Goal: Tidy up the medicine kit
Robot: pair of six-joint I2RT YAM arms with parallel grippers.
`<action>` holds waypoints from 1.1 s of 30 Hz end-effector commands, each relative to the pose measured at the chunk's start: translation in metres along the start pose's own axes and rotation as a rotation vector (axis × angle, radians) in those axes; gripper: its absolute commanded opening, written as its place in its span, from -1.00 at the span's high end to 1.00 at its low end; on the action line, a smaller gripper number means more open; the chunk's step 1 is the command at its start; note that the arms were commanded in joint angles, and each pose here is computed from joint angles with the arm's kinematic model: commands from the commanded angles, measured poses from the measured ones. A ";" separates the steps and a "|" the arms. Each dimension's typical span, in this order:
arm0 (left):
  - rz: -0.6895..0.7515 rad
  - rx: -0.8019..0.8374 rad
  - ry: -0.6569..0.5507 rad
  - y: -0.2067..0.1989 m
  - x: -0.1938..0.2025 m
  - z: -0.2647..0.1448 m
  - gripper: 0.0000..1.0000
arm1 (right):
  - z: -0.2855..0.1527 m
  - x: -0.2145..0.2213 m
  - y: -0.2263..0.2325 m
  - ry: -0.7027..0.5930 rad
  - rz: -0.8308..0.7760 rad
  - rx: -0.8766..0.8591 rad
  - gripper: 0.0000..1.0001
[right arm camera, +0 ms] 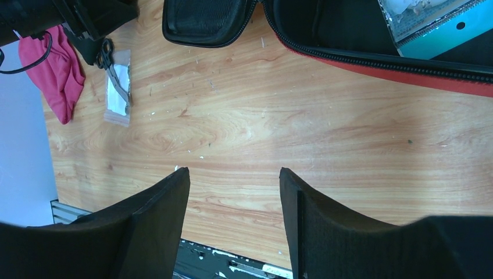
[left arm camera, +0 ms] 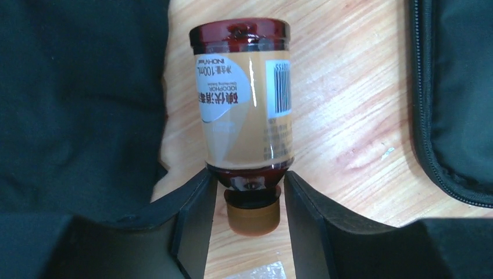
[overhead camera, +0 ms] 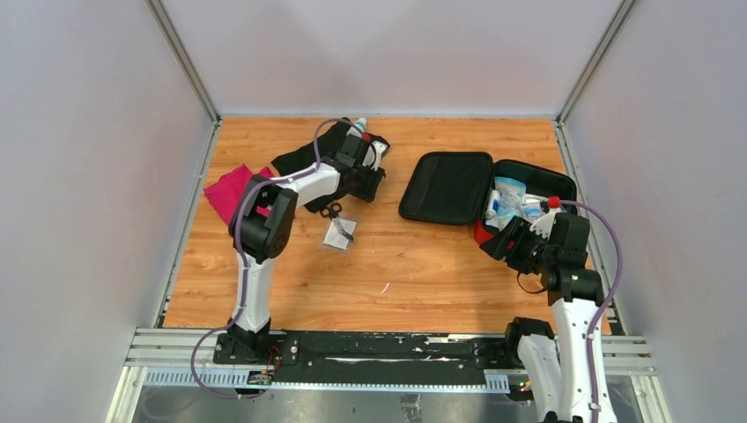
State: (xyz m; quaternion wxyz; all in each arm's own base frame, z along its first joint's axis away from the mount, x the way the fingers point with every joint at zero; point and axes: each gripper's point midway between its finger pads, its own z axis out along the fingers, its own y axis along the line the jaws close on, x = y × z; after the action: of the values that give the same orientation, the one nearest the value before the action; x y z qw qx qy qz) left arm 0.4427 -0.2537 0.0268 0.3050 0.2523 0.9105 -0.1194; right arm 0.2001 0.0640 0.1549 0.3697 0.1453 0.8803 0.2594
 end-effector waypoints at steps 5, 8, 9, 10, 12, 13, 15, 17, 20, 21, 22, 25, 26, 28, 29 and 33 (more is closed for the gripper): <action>-0.059 0.076 -0.134 -0.030 -0.023 -0.054 0.04 | -0.006 0.004 0.019 0.029 0.011 -0.082 -0.22; -0.099 0.123 -0.209 -0.043 -0.031 -0.083 0.05 | -0.003 0.003 0.037 0.041 0.038 -0.192 -0.20; -0.115 0.141 -0.237 -0.048 -0.033 -0.092 0.07 | -0.002 0.003 0.043 0.048 0.056 -0.228 -0.20; -0.129 0.164 -0.267 -0.054 -0.033 -0.103 0.07 | -0.001 0.003 0.048 0.052 0.082 -0.257 -0.19; -0.147 0.191 -0.307 -0.062 -0.033 -0.118 0.10 | 0.001 0.002 0.054 0.056 0.107 -0.289 -0.19; -0.161 0.192 -0.318 -0.063 -0.030 -0.123 0.11 | 0.001 0.003 0.056 0.057 0.108 -0.290 -0.18; -0.173 0.167 -0.320 -0.059 -0.024 -0.124 0.10 | 0.002 0.003 0.056 0.052 0.104 -0.274 -0.18; -0.189 0.119 -0.296 -0.050 -0.018 -0.116 -0.05 | 0.002 0.005 0.057 0.052 0.104 -0.263 -0.18; -0.197 0.085 -0.249 -0.044 -0.013 -0.099 -0.15 | 0.003 0.010 0.055 0.060 0.117 -0.256 -0.18; -0.195 0.081 -0.234 -0.043 -0.013 -0.093 -0.17 | 0.003 0.012 0.055 0.063 0.120 -0.256 -0.18; -0.196 0.076 -0.216 -0.042 -0.012 -0.085 -0.20 | 0.003 0.013 0.054 0.064 0.121 -0.255 -0.18; -0.196 0.034 -0.175 -0.034 -0.012 -0.066 -0.23 | 0.002 0.014 0.053 0.064 0.119 -0.250 -0.18; -0.190 0.024 -0.166 -0.032 -0.013 -0.060 -0.23 | 0.001 0.014 0.053 0.062 0.115 -0.250 -0.18; -0.181 -0.001 -0.147 -0.026 -0.014 -0.050 -0.22 | 0.001 0.014 0.053 0.062 0.113 -0.247 -0.18; -0.176 -0.007 -0.139 -0.024 -0.014 -0.045 -0.22 | 0.001 0.014 0.053 0.063 0.110 -0.248 -0.18; -0.180 -0.048 -0.117 -0.011 -0.014 -0.033 -0.19 | 0.001 0.016 0.053 0.075 0.103 -0.248 -0.18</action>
State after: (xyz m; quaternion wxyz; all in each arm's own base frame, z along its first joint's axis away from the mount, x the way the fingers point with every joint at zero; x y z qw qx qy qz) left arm 0.4141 -0.2651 0.0614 0.3430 0.1589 0.9104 -0.1683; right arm 0.1998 0.1108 0.1794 0.3516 0.1401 0.8403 0.3882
